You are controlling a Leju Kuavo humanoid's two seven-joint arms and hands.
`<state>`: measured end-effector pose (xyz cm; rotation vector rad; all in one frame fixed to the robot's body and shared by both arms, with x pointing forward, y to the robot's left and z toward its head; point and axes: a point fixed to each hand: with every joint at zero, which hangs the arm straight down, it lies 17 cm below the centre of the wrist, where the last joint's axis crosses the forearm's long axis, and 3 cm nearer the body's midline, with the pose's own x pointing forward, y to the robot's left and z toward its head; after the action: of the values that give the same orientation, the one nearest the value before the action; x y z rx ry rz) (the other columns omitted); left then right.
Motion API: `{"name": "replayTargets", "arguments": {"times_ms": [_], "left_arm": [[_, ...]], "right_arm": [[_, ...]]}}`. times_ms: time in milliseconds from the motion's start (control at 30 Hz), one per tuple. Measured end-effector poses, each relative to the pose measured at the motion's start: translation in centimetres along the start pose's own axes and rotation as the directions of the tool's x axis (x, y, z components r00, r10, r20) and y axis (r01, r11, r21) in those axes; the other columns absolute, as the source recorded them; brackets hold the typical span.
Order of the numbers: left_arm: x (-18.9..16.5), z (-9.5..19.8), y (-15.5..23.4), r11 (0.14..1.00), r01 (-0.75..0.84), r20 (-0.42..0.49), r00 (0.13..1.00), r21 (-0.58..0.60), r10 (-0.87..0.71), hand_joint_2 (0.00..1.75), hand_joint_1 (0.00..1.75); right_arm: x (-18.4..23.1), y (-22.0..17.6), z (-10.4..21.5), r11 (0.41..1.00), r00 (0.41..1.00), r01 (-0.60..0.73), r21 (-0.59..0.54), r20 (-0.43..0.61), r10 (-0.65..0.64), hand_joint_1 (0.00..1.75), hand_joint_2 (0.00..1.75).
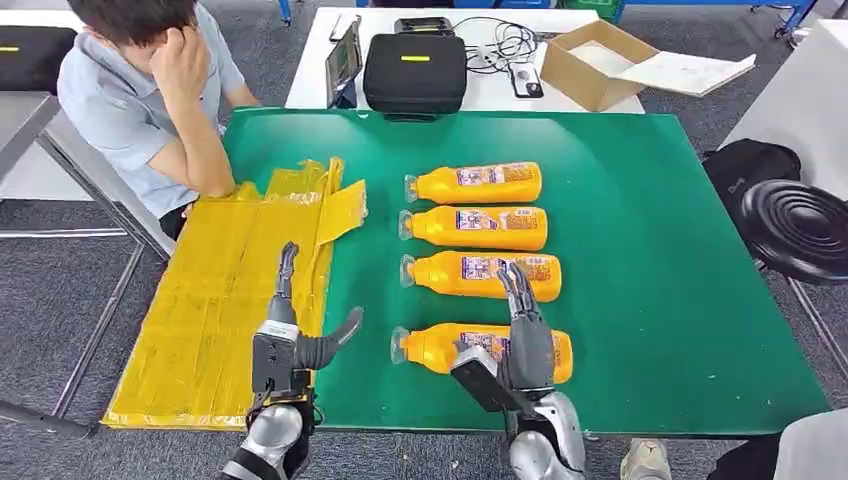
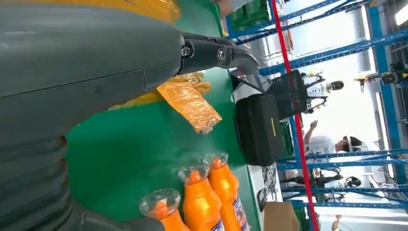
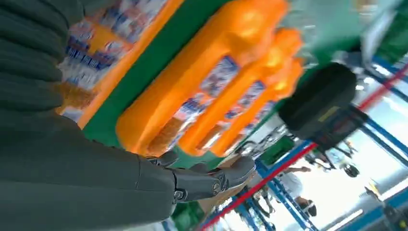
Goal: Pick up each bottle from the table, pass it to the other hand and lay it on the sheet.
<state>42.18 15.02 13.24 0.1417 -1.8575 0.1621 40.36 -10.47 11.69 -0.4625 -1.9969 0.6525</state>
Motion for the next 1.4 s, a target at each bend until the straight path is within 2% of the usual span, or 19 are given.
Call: {"name": "replayTargets", "arguments": {"times_ms": [100,267,467,700,800,967,1400], "left_arm": [[0.1,0.2,0.2,1.0,-0.005,-0.003,1.0,0.005,0.005,1.75,0.0],[0.9,0.3,0.3,1.0,-0.022,0.008,1.0,0.006,0.022,1.75,0.0],[2.0,0.0,0.3,1.0,-0.029,0.038,0.999,0.009,0.028,1.75,0.0],[2.3,-0.1,0.3,0.999,-0.034,0.044,0.998,0.012,0.034,1.75,0.0],[2.5,-0.2,0.2,0.999,-0.038,0.051,0.998,0.007,0.038,1.75,0.0],[3.2,-0.4,-0.7,0.998,-0.053,0.069,0.996,-0.017,0.054,1.75,0.0],[3.9,-0.6,-1.5,0.997,-0.063,0.086,0.994,-0.032,0.066,1.75,0.0]], "right_arm": [[-2.0,0.3,0.2,0.993,0.994,-0.107,0.056,-0.006,0.107,0.0,1.75],[-3.9,1.0,0.1,0.98,0.988,-0.149,0.135,-0.02,0.153,0.0,1.75],[-3.9,3.1,0.3,0.971,0.999,-0.029,0.237,-0.036,0.039,0.0,1.75],[-3.3,4.0,0.6,0.964,0.999,0.016,0.265,-0.036,-0.006,0.0,1.75],[-2.2,5.3,1.3,0.943,0.998,0.061,0.326,-0.005,-0.063,0.0,1.75],[-0.5,7.0,2.7,0.911,0.994,0.058,0.408,0.06,-0.09,0.0,1.75],[0.8,6.9,3.4,0.912,0.986,0.068,0.405,0.112,-0.124,0.0,1.75]]}}
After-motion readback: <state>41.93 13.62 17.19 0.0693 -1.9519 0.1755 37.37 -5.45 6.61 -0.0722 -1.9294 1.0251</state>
